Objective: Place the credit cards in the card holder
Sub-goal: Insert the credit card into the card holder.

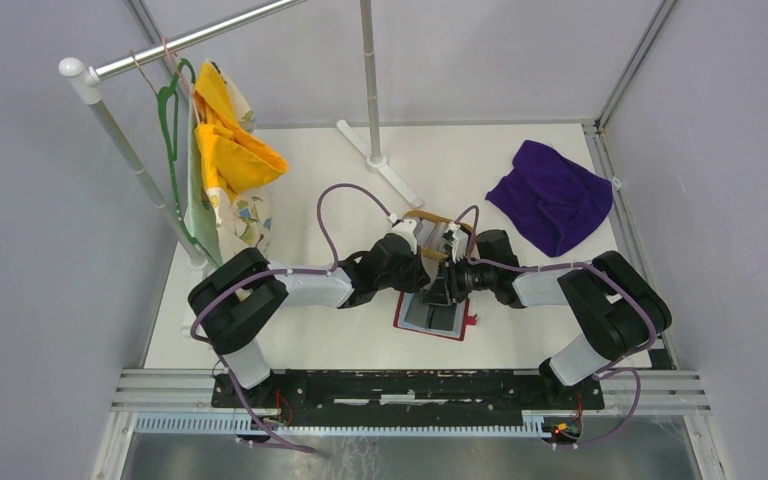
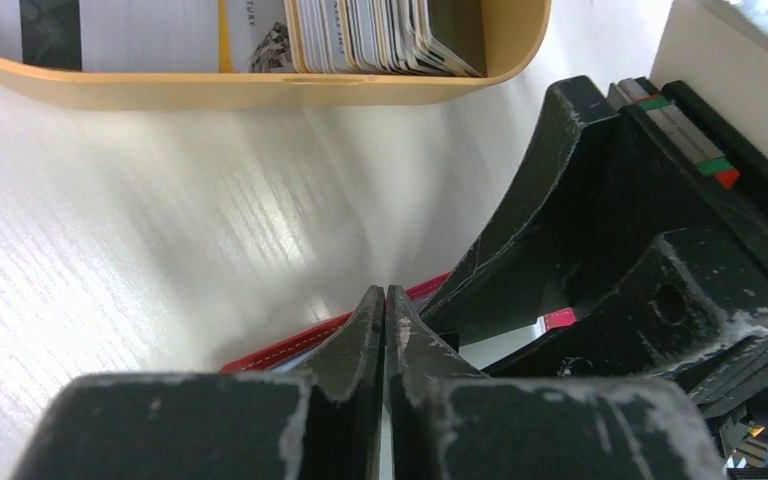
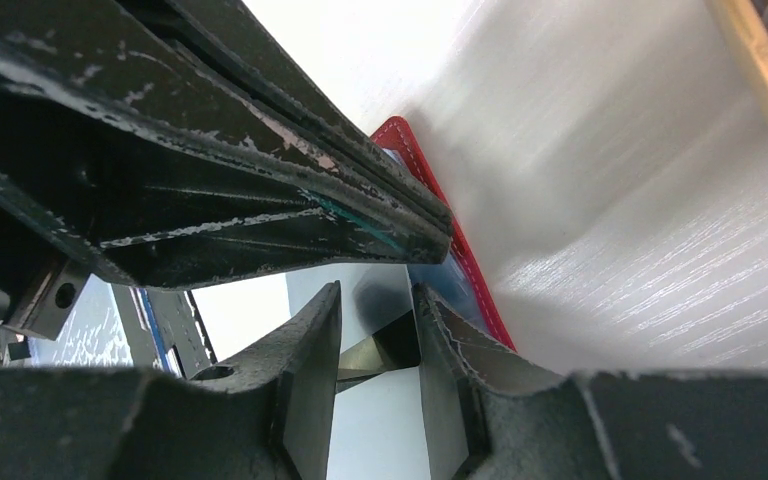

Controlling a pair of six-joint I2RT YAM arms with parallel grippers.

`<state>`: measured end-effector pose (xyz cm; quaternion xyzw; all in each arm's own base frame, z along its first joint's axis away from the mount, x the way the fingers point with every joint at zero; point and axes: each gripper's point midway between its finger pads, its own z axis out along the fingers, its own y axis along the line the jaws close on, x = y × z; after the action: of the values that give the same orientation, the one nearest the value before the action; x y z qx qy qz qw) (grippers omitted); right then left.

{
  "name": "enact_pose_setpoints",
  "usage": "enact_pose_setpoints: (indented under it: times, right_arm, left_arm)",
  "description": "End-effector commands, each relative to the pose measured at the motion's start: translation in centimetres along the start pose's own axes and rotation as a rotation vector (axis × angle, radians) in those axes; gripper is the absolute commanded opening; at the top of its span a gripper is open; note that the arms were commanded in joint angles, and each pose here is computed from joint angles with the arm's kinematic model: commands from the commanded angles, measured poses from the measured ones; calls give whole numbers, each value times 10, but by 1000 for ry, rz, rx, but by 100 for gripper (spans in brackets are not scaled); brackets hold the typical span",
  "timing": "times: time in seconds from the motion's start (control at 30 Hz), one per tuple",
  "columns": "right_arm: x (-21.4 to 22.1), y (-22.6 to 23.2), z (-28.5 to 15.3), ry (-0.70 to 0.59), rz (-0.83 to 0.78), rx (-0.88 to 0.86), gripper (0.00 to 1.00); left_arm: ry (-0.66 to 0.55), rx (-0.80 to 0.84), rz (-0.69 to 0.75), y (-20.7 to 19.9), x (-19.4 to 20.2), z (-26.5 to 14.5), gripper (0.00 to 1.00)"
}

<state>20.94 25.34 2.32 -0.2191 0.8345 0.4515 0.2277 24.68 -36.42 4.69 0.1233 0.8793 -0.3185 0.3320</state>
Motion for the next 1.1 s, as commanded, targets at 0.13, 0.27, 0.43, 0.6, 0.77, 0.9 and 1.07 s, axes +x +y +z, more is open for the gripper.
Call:
enact_pose_setpoints:
  times: [0.13,0.27,0.43,0.6,0.77,0.9,1.07]
  right_arm:
    - [10,-11,1,39,5,48,40]
    - [11,-11,1,40,-1,48,40]
    - [10,-11,1,40,-2,44,41]
    - [10,-10,1,42,-11,40,42]
    - [9,-9,1,40,-14,38,43]
    - [10,-9,1,39,-4,36,43]
    - [10,-8,1,39,19,32,43]
  left_arm:
    - [5,-25,54,-1,-2,1,5]
    - [31,-53,79,1,6,-5,3]
    - [27,-79,101,-1,5,-15,2]
    - [5,-105,110,0,-4,-23,2]
    - [-48,-138,109,-2,-22,-34,11]
    - [-105,-129,95,-5,-37,-51,15]
    - [-126,-4,81,-28,-23,-71,15]
